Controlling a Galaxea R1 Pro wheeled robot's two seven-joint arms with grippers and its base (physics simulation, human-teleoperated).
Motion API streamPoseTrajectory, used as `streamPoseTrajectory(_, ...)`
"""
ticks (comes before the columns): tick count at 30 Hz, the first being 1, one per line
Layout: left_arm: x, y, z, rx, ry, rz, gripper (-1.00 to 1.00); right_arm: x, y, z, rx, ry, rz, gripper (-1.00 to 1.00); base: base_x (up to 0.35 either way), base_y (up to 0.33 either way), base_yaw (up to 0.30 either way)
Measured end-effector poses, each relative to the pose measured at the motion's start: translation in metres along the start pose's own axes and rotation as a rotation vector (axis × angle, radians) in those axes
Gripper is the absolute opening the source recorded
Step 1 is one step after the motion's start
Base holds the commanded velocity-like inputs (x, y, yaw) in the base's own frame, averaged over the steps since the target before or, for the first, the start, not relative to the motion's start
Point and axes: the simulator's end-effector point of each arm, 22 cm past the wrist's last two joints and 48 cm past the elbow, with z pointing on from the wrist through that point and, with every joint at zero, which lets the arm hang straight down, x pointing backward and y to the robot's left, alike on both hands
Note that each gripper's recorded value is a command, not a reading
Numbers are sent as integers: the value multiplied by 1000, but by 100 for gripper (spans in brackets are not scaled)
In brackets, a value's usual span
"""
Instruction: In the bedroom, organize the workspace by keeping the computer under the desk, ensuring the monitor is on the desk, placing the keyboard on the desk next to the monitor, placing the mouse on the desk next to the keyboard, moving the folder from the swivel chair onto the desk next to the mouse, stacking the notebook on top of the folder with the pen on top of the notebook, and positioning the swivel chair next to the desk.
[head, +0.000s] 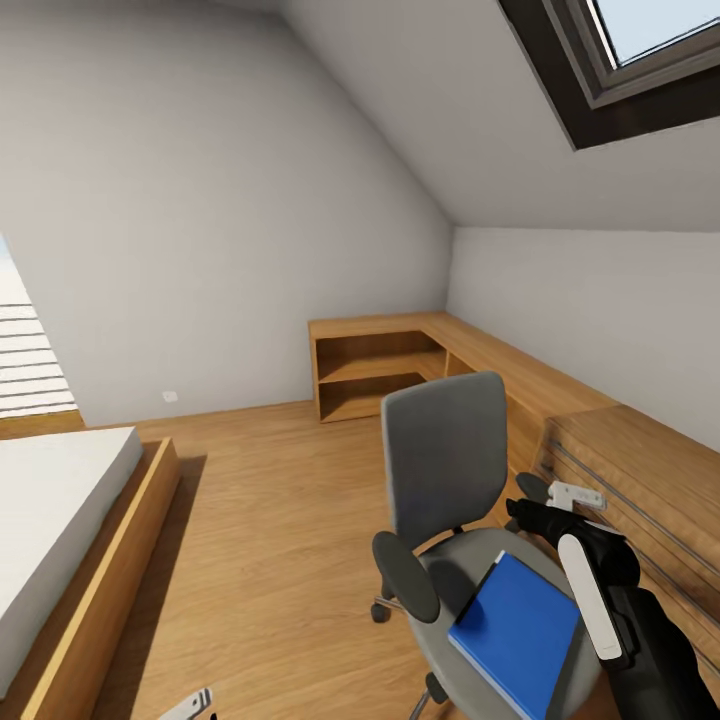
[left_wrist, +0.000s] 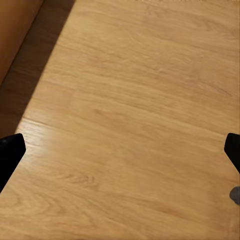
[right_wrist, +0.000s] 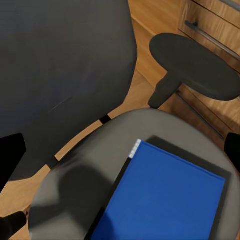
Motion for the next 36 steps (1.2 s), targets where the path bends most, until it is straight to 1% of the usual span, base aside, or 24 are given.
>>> streamPoseTrajectory(3,-1,-1,0,2,-1,-1,100,0,0,0,-1,1,0,100,0,0,0)
streamPoseTrajectory(17,13,2,18,0,-1,-3,100,20,-2,12,-3,2,1,100,0,0,0)
streamPoseTrajectory(21,10,3,23,0,-7,-20,100,26,-3,17,-3,2,1,100,0,0,0)
streamPoseTrajectory(22,5,0,23,8,-5,-29,100,29,-3,18,-2,5,1,100,0,0,0)
streamPoseTrajectory(25,0,-8,25,28,7,-38,100,37,-5,23,1,13,0,100,0,0,0)
streamPoseTrajectory(27,-6,-16,24,48,29,-36,100,44,-6,27,4,23,-1,100,0,0,0)
streamPoseTrajectory(31,-12,-25,24,73,49,-36,100,56,-8,33,8,37,-3,100,0,0,0)
streamPoseTrajectory(33,-18,-30,23,88,48,-39,100,63,-9,36,10,46,-4,100,0,0,0)
streamPoseTrajectory(36,-34,-44,17,130,30,-43,100,74,-12,42,15,64,-6,100,0,0,0)
